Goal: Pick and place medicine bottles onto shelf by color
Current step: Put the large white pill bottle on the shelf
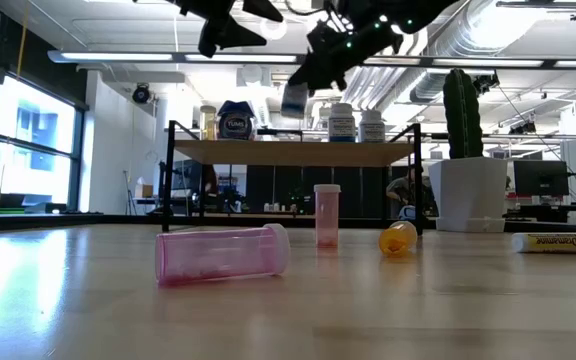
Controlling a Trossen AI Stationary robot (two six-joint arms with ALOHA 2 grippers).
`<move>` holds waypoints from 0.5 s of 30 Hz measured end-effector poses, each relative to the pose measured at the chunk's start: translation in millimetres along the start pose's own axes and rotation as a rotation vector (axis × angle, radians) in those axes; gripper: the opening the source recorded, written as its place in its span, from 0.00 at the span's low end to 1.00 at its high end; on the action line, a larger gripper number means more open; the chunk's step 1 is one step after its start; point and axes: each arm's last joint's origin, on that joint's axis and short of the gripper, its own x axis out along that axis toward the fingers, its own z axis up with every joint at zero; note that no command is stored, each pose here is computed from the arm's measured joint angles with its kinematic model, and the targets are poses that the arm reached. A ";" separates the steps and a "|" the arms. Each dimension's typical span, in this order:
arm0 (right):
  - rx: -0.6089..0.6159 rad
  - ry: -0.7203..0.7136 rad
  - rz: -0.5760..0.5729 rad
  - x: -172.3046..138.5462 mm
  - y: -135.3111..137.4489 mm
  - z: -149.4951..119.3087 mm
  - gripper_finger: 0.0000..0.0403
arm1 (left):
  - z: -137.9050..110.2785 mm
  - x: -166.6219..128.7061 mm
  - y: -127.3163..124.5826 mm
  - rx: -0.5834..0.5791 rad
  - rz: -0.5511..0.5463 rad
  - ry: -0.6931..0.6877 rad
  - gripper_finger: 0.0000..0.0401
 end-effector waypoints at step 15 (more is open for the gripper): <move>-0.063 0.156 -0.005 29.5 -11.5 -34.7 0.39 | 1.2 0.8 2.5 -0.003 0.008 -0.008 0.68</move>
